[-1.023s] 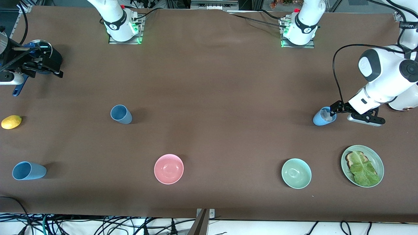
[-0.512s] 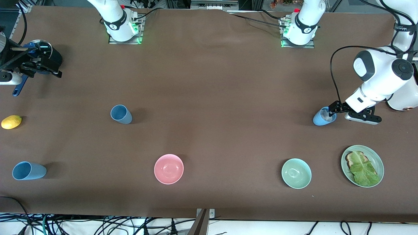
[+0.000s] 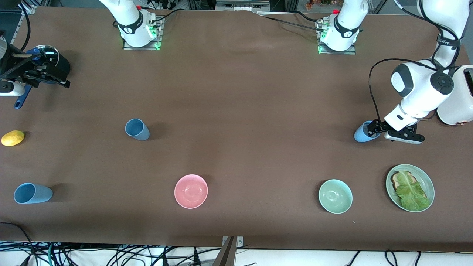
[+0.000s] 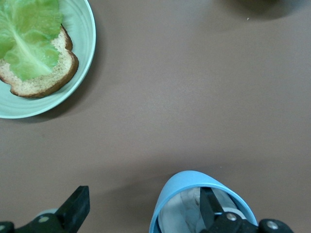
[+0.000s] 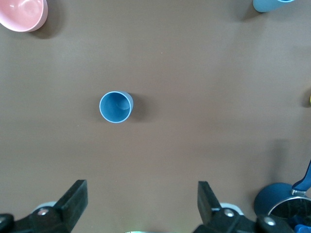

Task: Stack blue cups with both arms
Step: 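Close the left gripper on the blue cup rim and lift it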

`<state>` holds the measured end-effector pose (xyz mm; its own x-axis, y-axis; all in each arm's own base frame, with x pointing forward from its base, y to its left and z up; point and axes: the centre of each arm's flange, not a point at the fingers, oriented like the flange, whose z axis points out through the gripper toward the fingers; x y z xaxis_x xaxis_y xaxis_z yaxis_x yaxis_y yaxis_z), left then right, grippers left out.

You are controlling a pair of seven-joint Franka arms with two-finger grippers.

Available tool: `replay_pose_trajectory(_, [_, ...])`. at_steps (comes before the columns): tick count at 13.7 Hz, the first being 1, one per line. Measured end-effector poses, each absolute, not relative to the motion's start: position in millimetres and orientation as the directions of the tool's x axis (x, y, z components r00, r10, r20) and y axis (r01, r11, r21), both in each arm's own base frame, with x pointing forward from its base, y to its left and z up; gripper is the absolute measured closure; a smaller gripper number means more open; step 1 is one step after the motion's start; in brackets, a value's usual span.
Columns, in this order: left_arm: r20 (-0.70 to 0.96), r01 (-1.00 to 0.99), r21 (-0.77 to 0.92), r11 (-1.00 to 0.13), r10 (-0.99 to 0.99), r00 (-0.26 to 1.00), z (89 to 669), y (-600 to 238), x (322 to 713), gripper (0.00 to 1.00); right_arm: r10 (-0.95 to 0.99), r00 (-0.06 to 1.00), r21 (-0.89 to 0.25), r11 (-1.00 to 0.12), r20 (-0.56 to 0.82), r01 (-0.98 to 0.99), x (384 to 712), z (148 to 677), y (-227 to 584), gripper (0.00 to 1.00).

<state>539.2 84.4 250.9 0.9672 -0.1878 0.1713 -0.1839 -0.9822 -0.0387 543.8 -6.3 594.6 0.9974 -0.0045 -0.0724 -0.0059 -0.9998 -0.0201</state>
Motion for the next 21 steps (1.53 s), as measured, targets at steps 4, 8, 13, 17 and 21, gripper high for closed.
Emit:
replay_pose_trajectory(4, [0.183,-0.193,-0.045,-0.980,-0.198,0.963,247.7,79.0,541.2,0.04,-0.005,0.997,-0.020,-1.000,-0.072,-0.006,543.8,594.6,-6.4,0.00])
replay_pose_trajectory(8, [0.192,-0.195,-0.048,-0.980,-0.201,0.961,248.5,77.4,542.3,0.38,-0.005,0.997,-0.020,-1.000,-0.072,-0.006,543.8,594.6,-6.5,0.00])
replay_pose_trajectory(13, [0.205,-0.203,-0.053,-0.978,-0.209,0.956,256.4,77.1,543.2,0.92,-0.005,0.997,-0.020,-1.000,-0.072,-0.007,543.8,594.6,-6.6,0.00])
replay_pose_trajectory(17, [0.210,-0.210,-0.053,-0.976,-0.216,0.954,264.3,74.0,542.5,0.95,-0.005,0.997,-0.020,-1.000,-0.073,-0.007,543.8,594.6,-6.8,0.00])
replay_pose_trajectory(21, [0.165,-0.231,-0.024,-0.973,-0.232,0.959,276.2,60.8,539.9,0.95,-0.006,0.997,-0.020,-1.000,-0.073,-0.008,543.8,594.6,-7.4,0.00])
